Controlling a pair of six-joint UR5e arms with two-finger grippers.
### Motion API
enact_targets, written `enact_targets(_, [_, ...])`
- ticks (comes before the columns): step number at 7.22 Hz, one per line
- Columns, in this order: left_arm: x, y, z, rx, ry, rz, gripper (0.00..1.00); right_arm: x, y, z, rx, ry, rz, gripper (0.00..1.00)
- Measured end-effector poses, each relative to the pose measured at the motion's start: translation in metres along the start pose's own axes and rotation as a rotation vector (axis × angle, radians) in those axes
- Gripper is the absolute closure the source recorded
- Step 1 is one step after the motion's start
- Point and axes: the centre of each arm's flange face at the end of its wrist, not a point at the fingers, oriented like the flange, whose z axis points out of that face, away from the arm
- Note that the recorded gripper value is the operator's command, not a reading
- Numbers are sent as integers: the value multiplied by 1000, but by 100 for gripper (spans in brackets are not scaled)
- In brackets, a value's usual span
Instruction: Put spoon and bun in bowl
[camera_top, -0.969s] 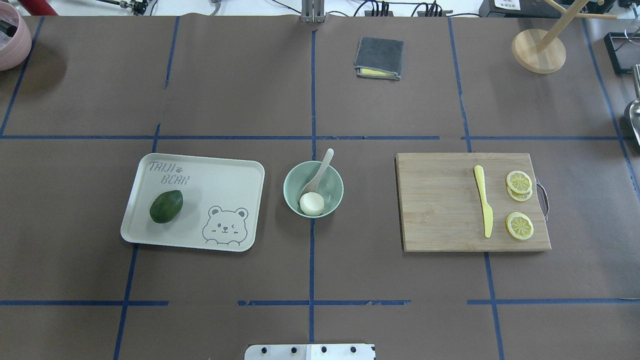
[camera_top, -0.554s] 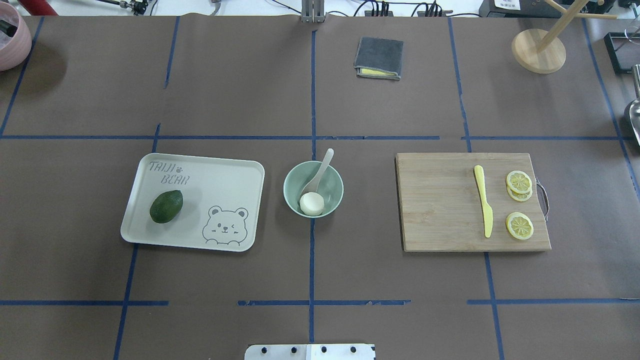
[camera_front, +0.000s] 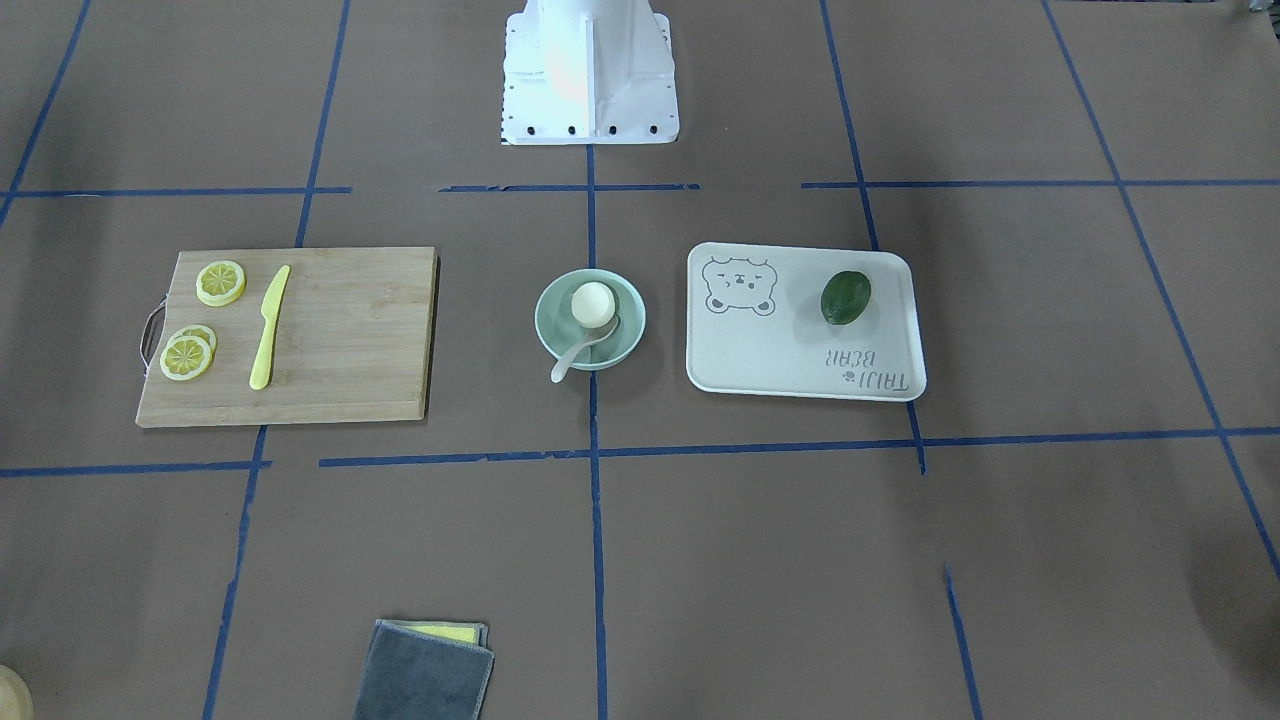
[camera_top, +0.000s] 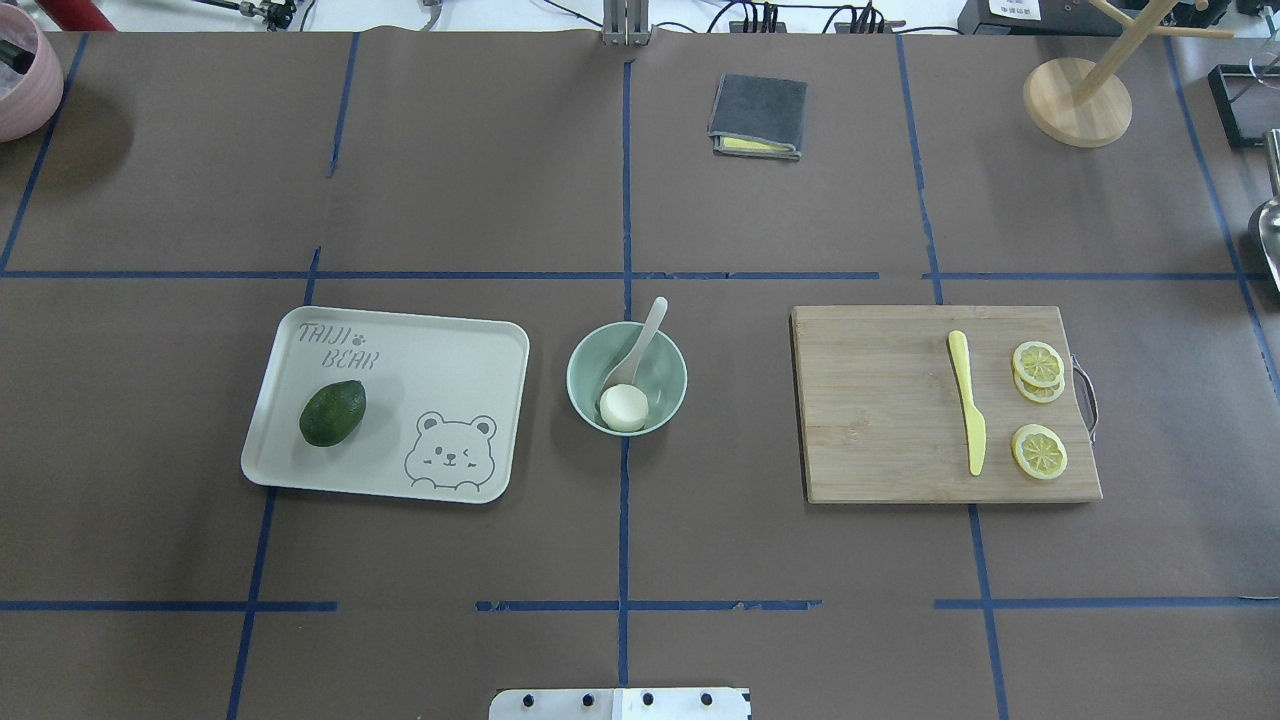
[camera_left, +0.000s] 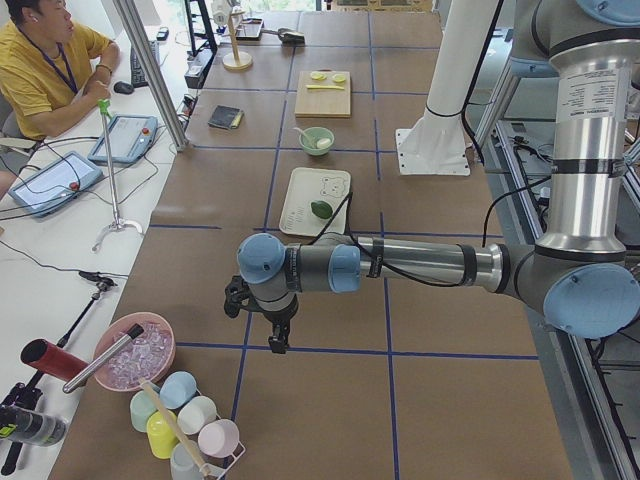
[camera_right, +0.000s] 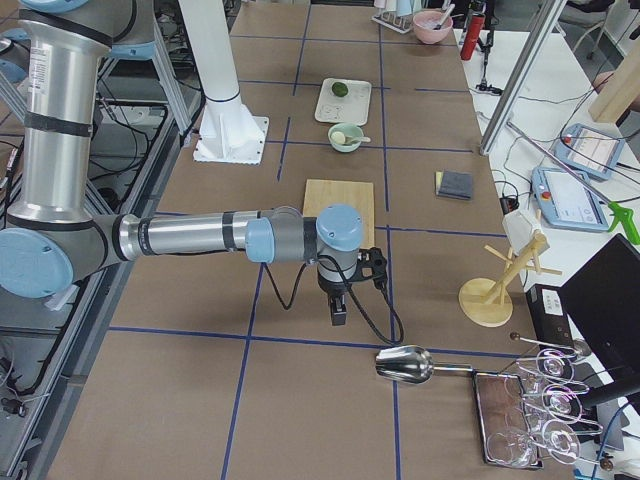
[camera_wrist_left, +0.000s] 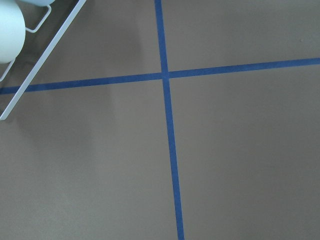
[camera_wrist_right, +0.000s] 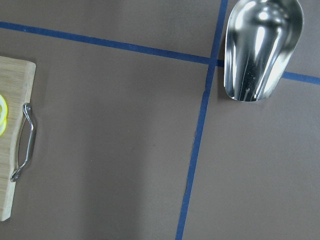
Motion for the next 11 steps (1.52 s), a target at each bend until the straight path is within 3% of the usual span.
enact_targets(11, [-12,9,5,-3,47,-34,0,4,3,5,-11,1,25,0])
